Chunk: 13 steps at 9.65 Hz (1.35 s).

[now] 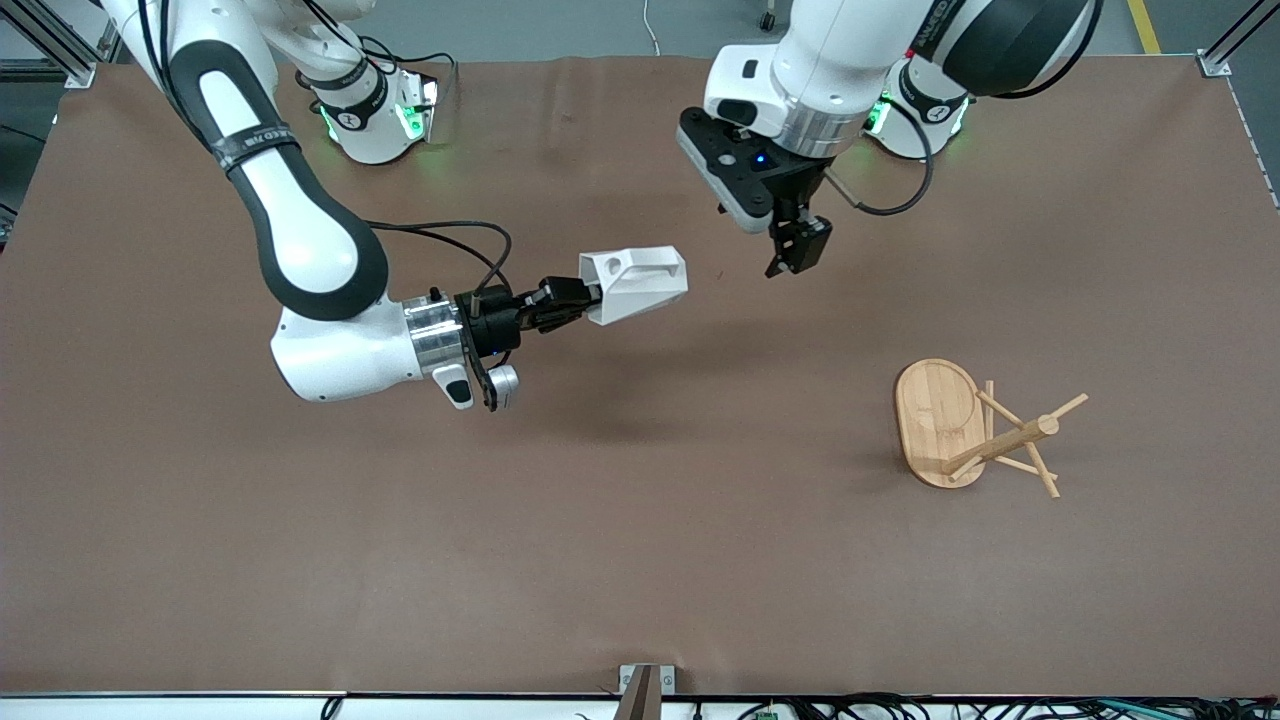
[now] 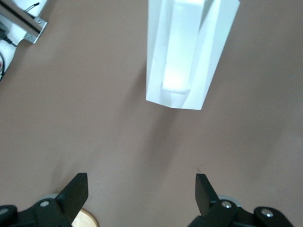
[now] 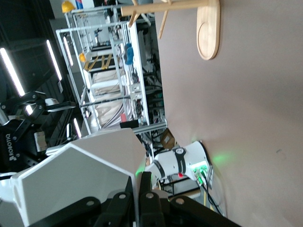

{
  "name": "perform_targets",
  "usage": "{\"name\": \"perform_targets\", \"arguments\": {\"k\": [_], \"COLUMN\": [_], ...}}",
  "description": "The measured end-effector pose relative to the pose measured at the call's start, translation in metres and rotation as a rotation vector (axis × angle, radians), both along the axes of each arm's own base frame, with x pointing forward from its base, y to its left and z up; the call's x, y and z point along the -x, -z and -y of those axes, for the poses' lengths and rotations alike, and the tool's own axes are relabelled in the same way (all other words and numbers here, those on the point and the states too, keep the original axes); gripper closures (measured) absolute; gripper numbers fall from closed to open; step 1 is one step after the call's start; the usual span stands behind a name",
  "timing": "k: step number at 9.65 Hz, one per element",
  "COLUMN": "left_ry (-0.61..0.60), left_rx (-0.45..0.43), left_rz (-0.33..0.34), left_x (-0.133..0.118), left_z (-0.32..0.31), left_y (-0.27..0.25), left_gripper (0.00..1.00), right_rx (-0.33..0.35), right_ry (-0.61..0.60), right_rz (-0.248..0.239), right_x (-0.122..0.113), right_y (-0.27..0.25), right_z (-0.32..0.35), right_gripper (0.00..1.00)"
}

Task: Hang cup on rack
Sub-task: 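Lift the cup with the right gripper while the left gripper approaches, then close the left gripper on the cup body beside the right gripper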

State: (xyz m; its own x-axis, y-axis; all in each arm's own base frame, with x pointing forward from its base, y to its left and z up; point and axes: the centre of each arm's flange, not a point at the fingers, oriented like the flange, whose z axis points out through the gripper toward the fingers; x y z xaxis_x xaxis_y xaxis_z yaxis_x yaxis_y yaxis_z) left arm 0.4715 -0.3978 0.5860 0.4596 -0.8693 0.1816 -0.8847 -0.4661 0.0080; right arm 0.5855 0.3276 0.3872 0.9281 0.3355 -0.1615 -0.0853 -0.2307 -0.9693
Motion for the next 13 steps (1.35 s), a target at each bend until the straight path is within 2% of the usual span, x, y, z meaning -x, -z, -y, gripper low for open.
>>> {"name": "perform_targets", "arguments": {"k": [2,6,9,11,13], "left_ry": [0.048,0.041,0.051,0.082,0.11], "left_rx": [0.014,0.042,0.054,0.05,0.063], "left_rz": [-0.018,-0.048,-0.022,0.012,0.017], "left_x": [0.019,0.044,0.041,0.03,0.019], "left_z": [0.023,0.048,0.05,0.053,0.056], "left_y": [0.002,0.0,-0.001,0.011,0.024], "left_gripper": [0.0,0.0,0.0,0.0,0.0], "right_rx": [-0.026,-0.073,-0.074,-0.075,-0.075], "right_ry": [0.005,0.028,0.027,0.025,0.023], "right_rz": [-0.023,-0.051,-0.052,-0.053,-0.055], "right_x": [-0.002,-0.003,-0.003,-0.002,-0.002], "right_y": [0.009,0.009,0.009,0.01,0.01], "right_z": [0.002,-0.002,-0.003,-0.003,-0.003], "right_gripper": [0.96,0.96,0.96,0.96,0.96]}}
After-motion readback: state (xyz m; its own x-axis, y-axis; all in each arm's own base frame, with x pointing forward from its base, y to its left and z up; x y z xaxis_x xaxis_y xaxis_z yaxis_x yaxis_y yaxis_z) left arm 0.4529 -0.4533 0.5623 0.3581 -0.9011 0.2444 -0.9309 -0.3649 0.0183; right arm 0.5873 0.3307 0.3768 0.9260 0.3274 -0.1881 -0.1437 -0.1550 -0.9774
